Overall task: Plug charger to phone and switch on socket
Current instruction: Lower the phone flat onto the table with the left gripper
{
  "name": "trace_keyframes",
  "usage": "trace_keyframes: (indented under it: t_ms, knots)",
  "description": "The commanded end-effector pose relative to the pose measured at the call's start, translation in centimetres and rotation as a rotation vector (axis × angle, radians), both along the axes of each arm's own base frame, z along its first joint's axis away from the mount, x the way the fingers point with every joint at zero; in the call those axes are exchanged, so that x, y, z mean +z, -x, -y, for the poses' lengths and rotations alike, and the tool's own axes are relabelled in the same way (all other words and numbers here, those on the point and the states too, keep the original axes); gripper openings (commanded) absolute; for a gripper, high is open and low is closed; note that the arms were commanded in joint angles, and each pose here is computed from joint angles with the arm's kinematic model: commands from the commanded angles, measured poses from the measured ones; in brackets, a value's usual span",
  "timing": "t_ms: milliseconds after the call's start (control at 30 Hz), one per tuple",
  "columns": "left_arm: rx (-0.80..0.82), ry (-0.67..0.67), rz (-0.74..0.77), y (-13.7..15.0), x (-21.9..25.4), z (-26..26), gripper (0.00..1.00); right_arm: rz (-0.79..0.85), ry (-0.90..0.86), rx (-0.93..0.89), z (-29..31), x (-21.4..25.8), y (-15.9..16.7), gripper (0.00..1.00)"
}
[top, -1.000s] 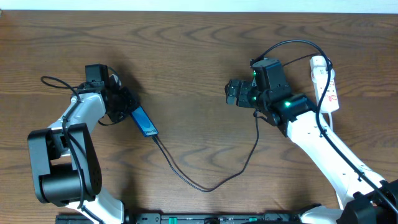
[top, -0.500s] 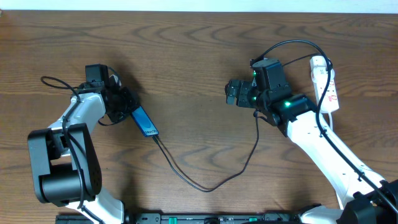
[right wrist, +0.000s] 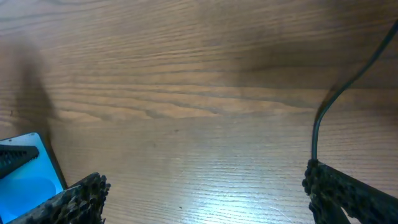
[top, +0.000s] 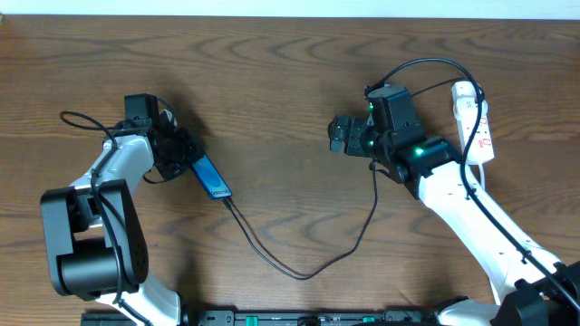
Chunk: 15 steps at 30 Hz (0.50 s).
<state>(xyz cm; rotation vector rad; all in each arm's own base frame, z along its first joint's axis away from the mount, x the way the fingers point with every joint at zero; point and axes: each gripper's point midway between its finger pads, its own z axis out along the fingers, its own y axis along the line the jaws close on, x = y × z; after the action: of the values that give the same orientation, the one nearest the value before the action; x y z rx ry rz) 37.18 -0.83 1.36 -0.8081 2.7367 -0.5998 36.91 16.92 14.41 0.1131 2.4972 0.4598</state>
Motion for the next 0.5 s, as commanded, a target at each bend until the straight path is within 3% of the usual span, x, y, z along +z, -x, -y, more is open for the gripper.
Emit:
trace_keyframes:
  t_ms: [0,467]
  knots:
    - [-0.01,-0.019,0.023,-0.31,0.79,-0.16,0.26,0.02,0.012,-0.005,0.32,0.51,-0.19,0.99]
    - [-0.01,-0.019,0.022,-0.3,0.79,-0.16,0.28,0.02,0.012,-0.005,0.32,0.5,-0.18,0.99]
